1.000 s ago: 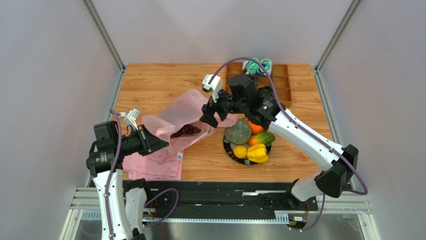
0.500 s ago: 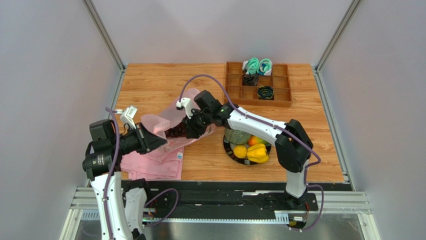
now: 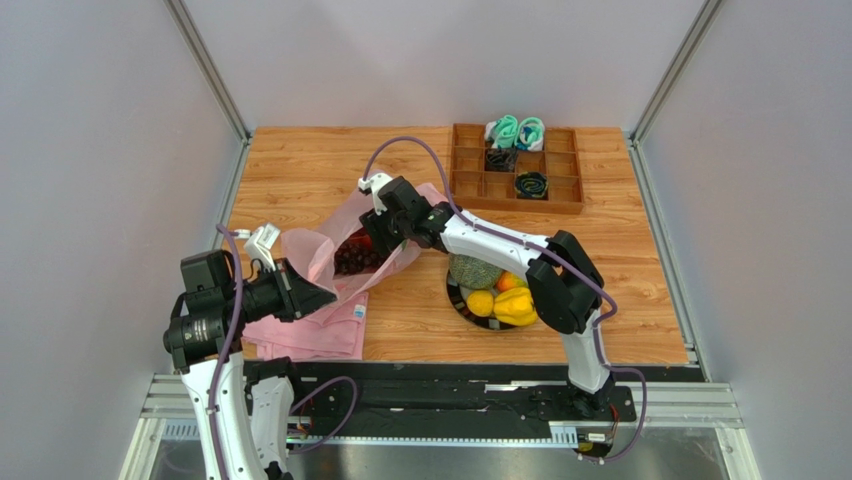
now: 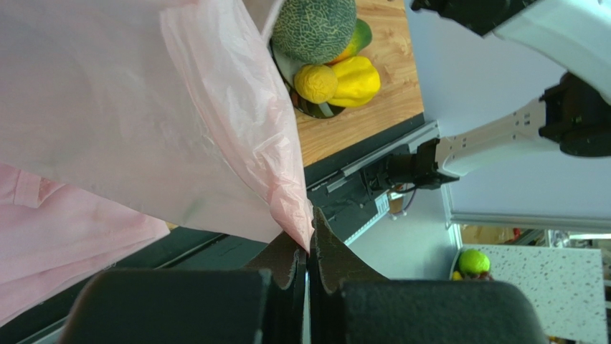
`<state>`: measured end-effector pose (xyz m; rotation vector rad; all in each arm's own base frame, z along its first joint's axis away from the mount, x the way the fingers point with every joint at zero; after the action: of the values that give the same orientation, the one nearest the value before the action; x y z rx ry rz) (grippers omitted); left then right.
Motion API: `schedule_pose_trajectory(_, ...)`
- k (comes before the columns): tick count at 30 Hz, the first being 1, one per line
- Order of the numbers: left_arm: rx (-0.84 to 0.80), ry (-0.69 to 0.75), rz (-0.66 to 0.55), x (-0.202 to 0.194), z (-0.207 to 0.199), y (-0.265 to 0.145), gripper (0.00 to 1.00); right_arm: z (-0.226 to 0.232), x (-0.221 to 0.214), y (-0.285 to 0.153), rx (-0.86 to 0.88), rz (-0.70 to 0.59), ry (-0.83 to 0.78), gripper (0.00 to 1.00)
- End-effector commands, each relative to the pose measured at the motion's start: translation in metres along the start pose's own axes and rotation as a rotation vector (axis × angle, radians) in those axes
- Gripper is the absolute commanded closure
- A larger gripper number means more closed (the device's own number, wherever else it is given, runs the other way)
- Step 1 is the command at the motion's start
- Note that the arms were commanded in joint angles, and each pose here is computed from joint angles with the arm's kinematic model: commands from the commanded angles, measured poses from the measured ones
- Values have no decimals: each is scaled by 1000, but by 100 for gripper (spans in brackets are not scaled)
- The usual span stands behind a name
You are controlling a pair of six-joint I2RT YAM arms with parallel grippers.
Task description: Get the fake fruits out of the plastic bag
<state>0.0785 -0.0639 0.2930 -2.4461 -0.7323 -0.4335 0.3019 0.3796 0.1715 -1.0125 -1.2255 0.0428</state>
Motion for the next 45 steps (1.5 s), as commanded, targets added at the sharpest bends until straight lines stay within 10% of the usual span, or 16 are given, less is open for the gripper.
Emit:
schedule_pose_trajectory(1,-57,104,20,-16,-19,-14,100,-20,27,14,-148,-99,150,39)
schedule_pose_trajectory(17,-220,112,80,-35,-27,-16,100,-18,4,-29,-270,-96,164,29)
schedule_pose_trajectory(45,-202,190,107,-52,-32,-26,100,-39,11,48,-372,-75,135,14)
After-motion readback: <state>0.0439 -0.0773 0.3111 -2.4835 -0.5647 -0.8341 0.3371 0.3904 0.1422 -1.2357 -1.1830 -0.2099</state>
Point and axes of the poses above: each gripper's point midway between its finger pads, its own y axis out along the fingers, its own z axis along the line the jaws close on, x = y × z, the point moved 8 cm from there along -y, back along the fingers, and after that the axes turned 9 degrees about -y, right-handed, at the moved point
